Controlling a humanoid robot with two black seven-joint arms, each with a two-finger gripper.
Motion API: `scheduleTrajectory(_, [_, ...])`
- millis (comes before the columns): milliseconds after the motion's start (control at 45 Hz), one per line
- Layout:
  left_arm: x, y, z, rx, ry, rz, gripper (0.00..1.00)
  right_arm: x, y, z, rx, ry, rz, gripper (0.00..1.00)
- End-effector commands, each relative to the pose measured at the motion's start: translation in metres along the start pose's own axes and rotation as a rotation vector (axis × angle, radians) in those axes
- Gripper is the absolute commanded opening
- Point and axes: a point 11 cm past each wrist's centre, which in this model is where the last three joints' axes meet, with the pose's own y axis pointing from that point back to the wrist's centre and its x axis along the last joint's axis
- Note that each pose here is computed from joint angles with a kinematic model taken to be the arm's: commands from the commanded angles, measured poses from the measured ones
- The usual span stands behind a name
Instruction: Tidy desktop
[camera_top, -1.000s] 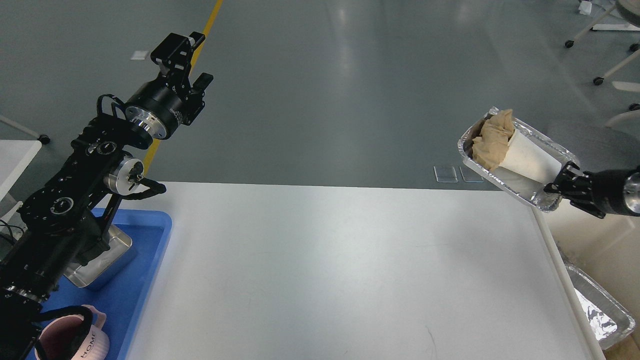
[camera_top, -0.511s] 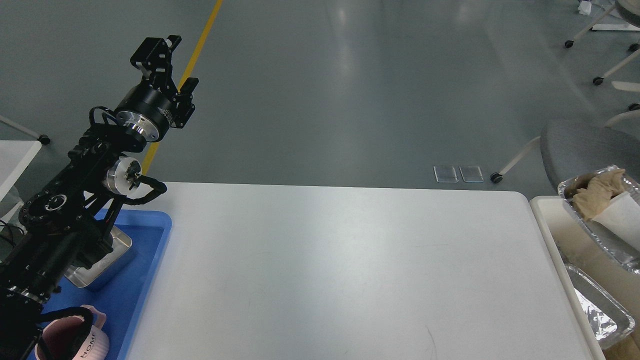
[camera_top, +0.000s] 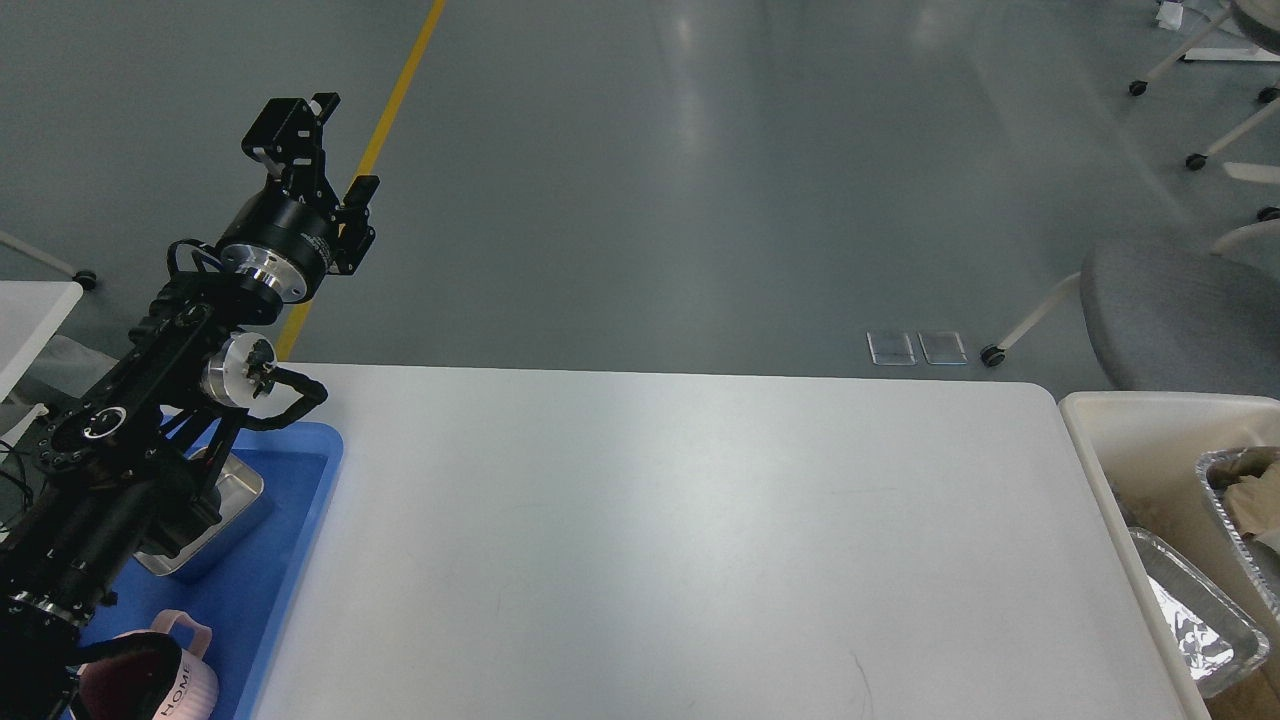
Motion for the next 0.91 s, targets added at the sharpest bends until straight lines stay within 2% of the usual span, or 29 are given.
scheduleTrajectory(0, [0.002,0.002,-0.004,0.008,0.002,0.007,0.92,-0.003,-0.001,0.002,-0.002,-0.004,-0.005,0.0])
scheduleTrajectory(133, [0.003,0.004,-0.008,0.015,0.005,0.01,0.93,-0.005,-0.003,0.001,0.005,-0.009,-0.005,0.01])
scheduleTrajectory(155, [0.003,0.004,-0.007,0.013,0.004,0.009,0.93,-0.006,-0.003,0.0,0.009,-0.014,-0.007,0.17])
scheduleTrajectory(200, [0.003,0.004,-0.007,0.015,0.004,0.009,0.93,-0.005,-0.003,0.0,0.017,-0.028,0.003,0.69])
scheduleTrajectory(222, [0.003,0.004,-0.007,0.015,0.004,0.009,0.93,-0.005,-0.004,-0.002,0.025,-0.038,0.013,0.78])
scheduleTrajectory(267, [0.003,0.004,-0.007,0.015,0.002,0.009,0.94,-0.007,-0.005,-0.003,0.036,-0.057,0.019,0.83])
scheduleTrajectory(333, [0.003,0.004,-0.007,0.015,0.002,0.009,0.95,-0.004,-0.005,-0.003,0.051,-0.097,0.049,1.0])
scheduleTrajectory(755, [0.003,0.004,-0.01,0.026,-0.003,0.006,0.96,-0.025,-0.016,-0.012,0.122,-0.261,0.037,1.0])
scheduleTrajectory(800, [0.003,0.004,-0.01,0.025,-0.004,0.005,0.96,-0.027,-0.017,-0.024,0.147,-0.269,0.032,1.0])
scheduleTrajectory(888, [0.001,0.004,-0.011,0.025,-0.002,0.002,0.97,-0.044,-0.021,-0.082,0.262,-0.33,0.001,1.0])
